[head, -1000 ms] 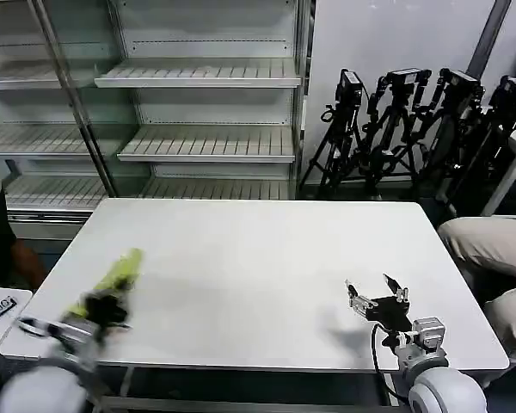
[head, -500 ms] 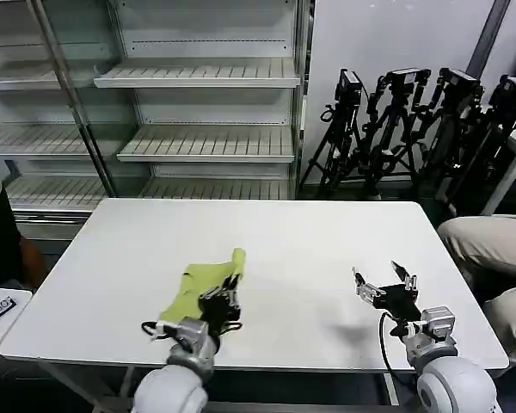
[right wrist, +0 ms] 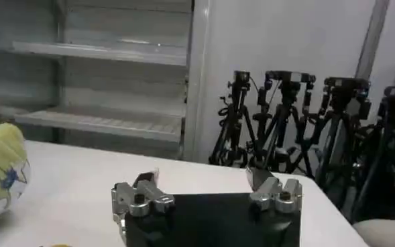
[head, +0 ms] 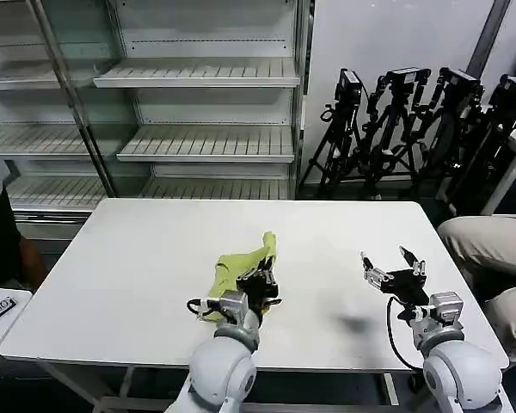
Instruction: Fold and organize the clothes.
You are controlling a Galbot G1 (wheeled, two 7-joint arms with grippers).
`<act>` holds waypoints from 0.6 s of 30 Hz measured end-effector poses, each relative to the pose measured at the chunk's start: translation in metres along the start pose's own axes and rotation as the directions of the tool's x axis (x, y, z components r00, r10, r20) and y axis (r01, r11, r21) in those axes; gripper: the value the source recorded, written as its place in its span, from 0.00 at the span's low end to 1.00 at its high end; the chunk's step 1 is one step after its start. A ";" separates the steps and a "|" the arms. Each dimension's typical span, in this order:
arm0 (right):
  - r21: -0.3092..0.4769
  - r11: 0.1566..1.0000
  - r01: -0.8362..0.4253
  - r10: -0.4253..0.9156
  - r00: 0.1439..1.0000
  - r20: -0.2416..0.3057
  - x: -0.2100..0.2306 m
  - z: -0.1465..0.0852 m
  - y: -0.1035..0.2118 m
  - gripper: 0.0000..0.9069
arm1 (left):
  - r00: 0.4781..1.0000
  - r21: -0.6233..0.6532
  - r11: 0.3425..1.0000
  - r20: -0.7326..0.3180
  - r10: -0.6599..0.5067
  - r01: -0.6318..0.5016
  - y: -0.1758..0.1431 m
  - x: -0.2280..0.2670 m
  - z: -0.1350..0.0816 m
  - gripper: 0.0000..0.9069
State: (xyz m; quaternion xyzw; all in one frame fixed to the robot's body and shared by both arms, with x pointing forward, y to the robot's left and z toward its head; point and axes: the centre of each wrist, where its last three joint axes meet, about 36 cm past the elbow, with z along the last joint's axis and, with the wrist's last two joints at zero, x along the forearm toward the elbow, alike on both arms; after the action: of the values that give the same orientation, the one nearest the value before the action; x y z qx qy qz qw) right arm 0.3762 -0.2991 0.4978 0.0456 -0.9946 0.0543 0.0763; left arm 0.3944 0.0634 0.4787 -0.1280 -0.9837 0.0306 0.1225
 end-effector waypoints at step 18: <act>0.002 1.000 0.000 0.000 1.000 0.006 -0.019 0.001 0.002 1.00 | 0.990 0.036 0.997 0.126 0.067 -0.072 0.057 0.005 -0.022 1.00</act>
State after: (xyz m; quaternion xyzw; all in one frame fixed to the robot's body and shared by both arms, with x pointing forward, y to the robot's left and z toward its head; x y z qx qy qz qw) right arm 0.3946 -0.2958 0.4937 0.0457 -0.9947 0.0549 0.0735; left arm 0.4095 0.1204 0.4961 -0.1576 -0.9835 0.0629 0.0623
